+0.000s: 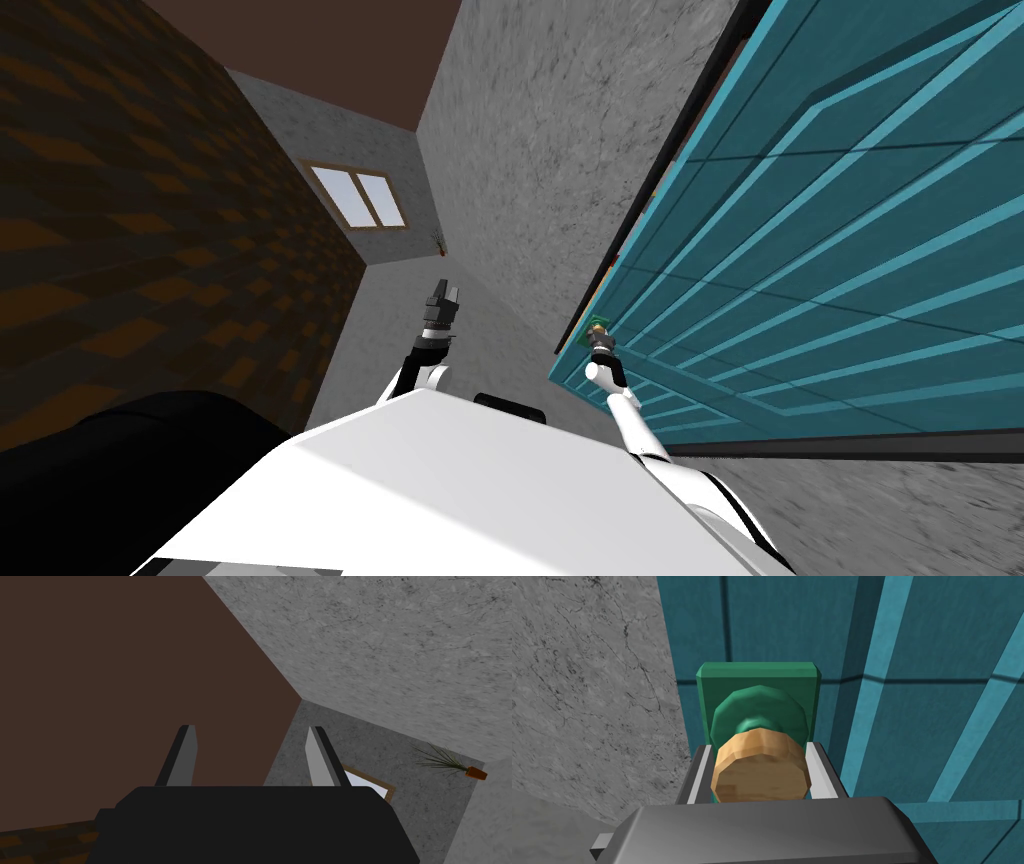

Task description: Pull the door open

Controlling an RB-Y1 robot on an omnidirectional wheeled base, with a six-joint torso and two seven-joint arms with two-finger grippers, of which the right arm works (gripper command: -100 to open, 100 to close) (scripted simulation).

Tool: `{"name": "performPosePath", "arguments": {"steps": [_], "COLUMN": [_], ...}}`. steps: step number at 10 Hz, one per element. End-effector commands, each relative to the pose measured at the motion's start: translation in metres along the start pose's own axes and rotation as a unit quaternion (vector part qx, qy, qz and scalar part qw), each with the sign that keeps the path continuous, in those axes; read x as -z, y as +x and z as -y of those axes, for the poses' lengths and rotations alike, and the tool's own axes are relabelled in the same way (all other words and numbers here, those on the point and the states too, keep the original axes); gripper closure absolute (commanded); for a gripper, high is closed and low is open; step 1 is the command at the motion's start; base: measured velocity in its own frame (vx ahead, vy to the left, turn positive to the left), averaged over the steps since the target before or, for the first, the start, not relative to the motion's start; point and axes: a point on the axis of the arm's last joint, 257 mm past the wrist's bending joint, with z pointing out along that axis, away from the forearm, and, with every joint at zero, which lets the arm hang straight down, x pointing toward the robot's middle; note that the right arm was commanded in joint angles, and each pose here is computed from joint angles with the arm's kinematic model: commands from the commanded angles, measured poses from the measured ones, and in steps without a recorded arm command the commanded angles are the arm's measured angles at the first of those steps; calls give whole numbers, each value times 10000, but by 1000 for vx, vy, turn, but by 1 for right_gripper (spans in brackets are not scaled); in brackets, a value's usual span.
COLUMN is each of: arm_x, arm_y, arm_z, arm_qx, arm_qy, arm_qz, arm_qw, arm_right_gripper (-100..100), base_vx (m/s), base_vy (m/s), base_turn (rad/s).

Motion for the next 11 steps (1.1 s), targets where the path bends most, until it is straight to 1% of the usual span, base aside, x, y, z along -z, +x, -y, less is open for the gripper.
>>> {"name": "performPosePath", "arguments": {"steps": [1, 2, 5, 8, 10, 11], "arm_x": [0, 15, 27, 48, 63, 68], "arm_y": [0, -16, 7, 24, 30, 31], "arm_z": [0, 55, 143, 244, 305, 319], "arm_qx": [0, -6, -10, -16, -20, -21], "arm_qy": [0, 90, 261, 452, 566, 593], "arm_qz": [0, 16, -10, -28, -33, -34], "arm_qw": [10000, 10000, 9997, 9990, 9984, 9982], "arm_right_gripper": [100, 100, 100, 100, 100, 100], "base_vx": [-90, -161, -237, -202, -222, -224], "base_vy": [-29, -28, -60, -81, -77, -69], "base_turn": [35, 94, 107, 112, 97, 81]}}
